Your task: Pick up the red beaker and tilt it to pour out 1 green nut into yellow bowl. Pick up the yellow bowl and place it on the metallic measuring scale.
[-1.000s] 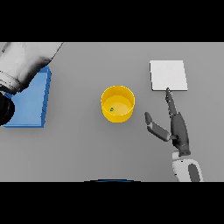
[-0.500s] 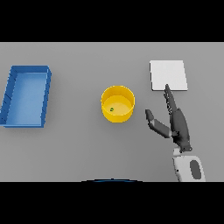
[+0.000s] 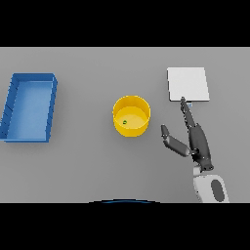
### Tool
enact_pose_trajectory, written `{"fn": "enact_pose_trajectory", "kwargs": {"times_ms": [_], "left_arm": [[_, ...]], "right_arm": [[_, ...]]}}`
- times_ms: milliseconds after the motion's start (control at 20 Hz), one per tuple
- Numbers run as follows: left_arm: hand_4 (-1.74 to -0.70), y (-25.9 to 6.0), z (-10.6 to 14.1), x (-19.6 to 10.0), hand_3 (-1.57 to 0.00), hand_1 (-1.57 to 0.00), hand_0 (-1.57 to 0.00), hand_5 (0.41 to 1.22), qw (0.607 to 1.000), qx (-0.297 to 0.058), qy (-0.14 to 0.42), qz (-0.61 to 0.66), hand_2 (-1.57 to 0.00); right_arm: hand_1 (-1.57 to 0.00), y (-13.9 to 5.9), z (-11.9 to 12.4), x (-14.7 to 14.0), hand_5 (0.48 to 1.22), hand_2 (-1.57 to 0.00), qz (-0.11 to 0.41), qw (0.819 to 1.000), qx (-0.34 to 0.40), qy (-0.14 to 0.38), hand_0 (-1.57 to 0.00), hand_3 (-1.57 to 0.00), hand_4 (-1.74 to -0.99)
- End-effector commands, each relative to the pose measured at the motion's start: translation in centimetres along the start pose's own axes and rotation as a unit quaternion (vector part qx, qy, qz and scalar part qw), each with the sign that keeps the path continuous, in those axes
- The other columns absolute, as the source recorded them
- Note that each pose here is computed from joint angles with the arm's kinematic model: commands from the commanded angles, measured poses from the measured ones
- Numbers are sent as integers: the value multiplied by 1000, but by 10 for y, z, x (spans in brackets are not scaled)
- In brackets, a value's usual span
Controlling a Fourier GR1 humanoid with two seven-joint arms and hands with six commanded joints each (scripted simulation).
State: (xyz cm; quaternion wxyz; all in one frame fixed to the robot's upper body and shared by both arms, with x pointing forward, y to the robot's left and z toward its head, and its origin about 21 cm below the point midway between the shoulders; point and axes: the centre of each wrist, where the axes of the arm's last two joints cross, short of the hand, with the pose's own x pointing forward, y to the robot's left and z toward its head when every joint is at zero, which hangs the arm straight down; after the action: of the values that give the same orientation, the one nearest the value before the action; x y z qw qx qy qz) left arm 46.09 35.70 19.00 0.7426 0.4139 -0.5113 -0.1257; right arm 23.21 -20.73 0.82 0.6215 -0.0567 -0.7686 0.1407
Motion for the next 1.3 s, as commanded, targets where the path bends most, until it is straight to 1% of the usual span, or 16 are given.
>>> {"fn": "enact_pose_trajectory", "kwargs": {"times_ms": [0, 250, 350, 450, 500, 600, 700, 750, 800, 850, 900, 950, 1000, 1100, 1150, 1250], "left_arm": [[-1741, -4, 1, -9, -1396, -1571, -1571, 1221, 1000, 1, 10, 18, -1571], [-1741, -30, 21, -53, -1376, -1571, -1571, 1221, 997, -6, 48, 67, -1571], [-1741, -36, 34, -64, -1396, -1571, -1571, 1221, 995, -8, 59, 81, -1571], [-1741, -45, 46, -74, -1387, -1571, -1571, 1221, 994, -11, 73, 87, -1571], [-1741, -50, 51, -78, -1383, -1571, -1571, 1221, 993, -15, 81, 86, -1571], [-1741, -53, 62, -86, -1384, -1571, -1571, 1076, 992, -27, 93, 87, -1571], [-1735, -56, 71, -88, -1366, -1571, -1571, 955, 989, -57, 104, 83, -1571], [-1661, -55, 78, -91, -1407, -1571, -1571, 888, 989, -77, 103, 71, -1571], [-1493, -54, 81, -92, -1368, -1571, -1571, 827, 989, -92, 93, 69, -1571], [-1311, -53, 86, -91, -1238, -1545, -1571, 774, 990, -112, 68, 49, -1489], [-1155, -48, 90, -94, -1098, -1380, -1495, 740, 990, -129, 47, 38, -1311], [-1031, -43, 91, -97, -884, -1104, -1253, 714, 987, -152, 30, 41, -1049], [-933, -43, 90, -103, -707, -883, -1003, 697, 984, -171, 36, 37, -839], [-823, -40, 90, -102, -452, -565, -641, 667, 981, -191, 33, 28, -536], [-785, -38, 91, -101, -361, -452, -513, 656, 981, -190, 29, 3, -429], [-750, -45, 91, -102, -231, -289, -328, 647, 981, -192, 28, -14, -274]], "right_arm": [[1, -1, 2, 1, 704, 1, -1, 1000, -3, -3, 1, 1, -1192], [1, -3, 0, 3, 704, 1, 1, 1000, -5, -6, 1, 1, -1205], [1, -5, -1, -2, 696, 1, 6, 1000, -6, 7, 1, 1, -1201], [1, -5, -1, -2, 690, 1, 0, 1000, -8, 1, 1, 1, -1195], [1, 1, -4, -1, 687, 1, -2, 1000, -6, 2, 1, 1, -1186], [1, 1, -4, 0, 683, 1, -4, 1000, -7, 4, 1, 1, -1170], [1, -3, -2, -4, 679, 1, -5, 1000, -6, 4, 1, 1, -1168], [1, -5, -3, -3, 678, 1, -2, 1000, -6, 1, 1, 1, -1165], [1, 0, -5, 0, 675, 1, -1, 1000, -5, -2, 1, 1, -1165], [1, 1, -5, -1, 671, 1, 2, 1000, -2, 3, 1, 1, -1163], [1, -2, -5, -1, 669, 1, 3, 1000, -4, 4, 1, 1, -1159], [1, -3, -3, 1, 669, 1, 5, 1000, -4, -2, 1, 1, -1161], [1, -3, -4, 2, 671, 1, 4, 1000, -5, 0, 1, 1, -1162], [1, -2, -2, -1, 677, 1, 3, 1000, -5, 4, 1, 1, -1151], [1, -3, -1, -2, 680, 1, 5, 1000, -5, 4, 1, 1, -1147], [1, -4, -3, 1, 688, 1, 0, 1000, -4, -4, 1, 1, -1148]]}}
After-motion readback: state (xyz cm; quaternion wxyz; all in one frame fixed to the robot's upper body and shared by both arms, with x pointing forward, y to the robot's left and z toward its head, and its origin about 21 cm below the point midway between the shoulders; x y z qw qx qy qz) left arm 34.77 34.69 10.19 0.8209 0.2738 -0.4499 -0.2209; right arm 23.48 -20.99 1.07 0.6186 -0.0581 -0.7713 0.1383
